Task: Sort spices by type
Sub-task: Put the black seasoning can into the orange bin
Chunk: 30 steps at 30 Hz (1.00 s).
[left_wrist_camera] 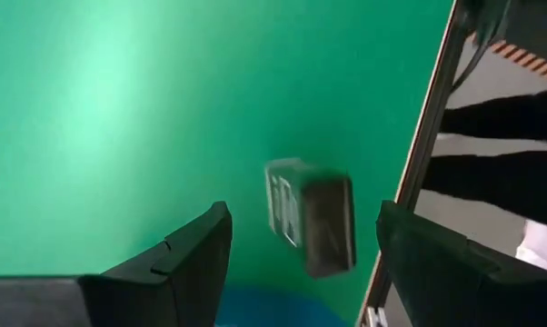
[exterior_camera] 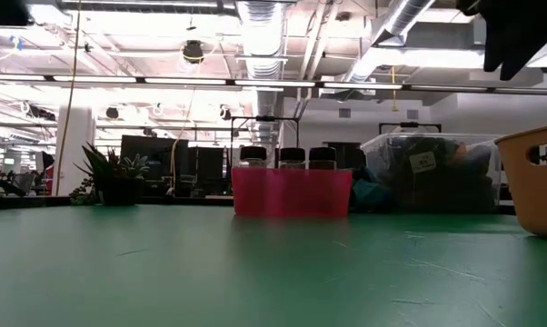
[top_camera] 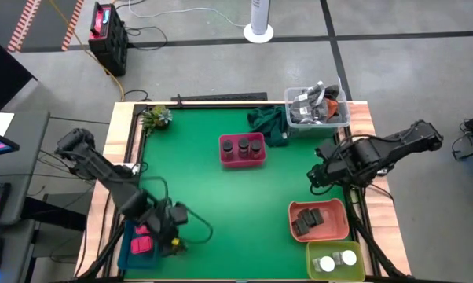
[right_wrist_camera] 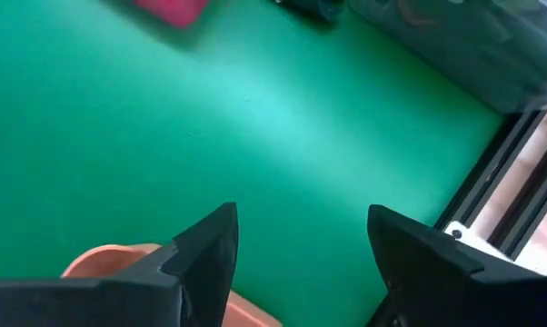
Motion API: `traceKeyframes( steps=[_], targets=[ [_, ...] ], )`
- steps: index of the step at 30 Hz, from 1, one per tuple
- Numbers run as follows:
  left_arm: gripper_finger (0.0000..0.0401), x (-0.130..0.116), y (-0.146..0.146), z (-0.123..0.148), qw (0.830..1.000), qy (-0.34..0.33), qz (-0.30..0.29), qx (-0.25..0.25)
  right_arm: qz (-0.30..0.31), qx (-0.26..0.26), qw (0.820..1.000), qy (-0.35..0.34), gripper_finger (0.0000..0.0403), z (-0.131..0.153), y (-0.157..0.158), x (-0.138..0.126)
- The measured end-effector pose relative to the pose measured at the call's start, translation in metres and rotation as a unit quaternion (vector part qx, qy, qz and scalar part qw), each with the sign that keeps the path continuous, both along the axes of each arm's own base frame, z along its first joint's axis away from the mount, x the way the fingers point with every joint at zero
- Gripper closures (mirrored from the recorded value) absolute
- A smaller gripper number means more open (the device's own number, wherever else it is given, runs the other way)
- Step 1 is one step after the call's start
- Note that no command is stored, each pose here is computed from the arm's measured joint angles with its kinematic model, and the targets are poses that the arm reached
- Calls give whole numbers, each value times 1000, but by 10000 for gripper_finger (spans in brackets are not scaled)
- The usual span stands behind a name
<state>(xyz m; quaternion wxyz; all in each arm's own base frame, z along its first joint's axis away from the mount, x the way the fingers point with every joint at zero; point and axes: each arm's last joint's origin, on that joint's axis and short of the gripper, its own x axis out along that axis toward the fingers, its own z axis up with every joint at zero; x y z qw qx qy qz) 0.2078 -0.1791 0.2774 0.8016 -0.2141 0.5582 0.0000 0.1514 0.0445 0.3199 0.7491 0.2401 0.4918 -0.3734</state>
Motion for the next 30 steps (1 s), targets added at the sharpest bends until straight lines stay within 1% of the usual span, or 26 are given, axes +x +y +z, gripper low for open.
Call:
traceKeyframes(
  steps=[5, 10, 14, 22, 30],
  targets=[
    [141, -9, -33, -21, 1000, 23, 13, 9, 23, -9, 1000, 13, 131, 0, -4, 1],
    [141, -11, -50, -41, 998, 54, 34, 19, 30, -12, 999, 17, 131, 0, -6, 2],
    [141, -10, -57, -54, 996, 79, 35, 22, 30, -12, 999, 16, 131, 0, -6, 2],
    [141, -7, -61, -61, 996, 75, 35, 29, 31, -9, 999, 6, 131, 0, -5, 4],
    [146, 0, -69, -78, 996, 83, 28, 34, 39, -13, 999, 9, 131, 0, -5, 4]
  ],
)
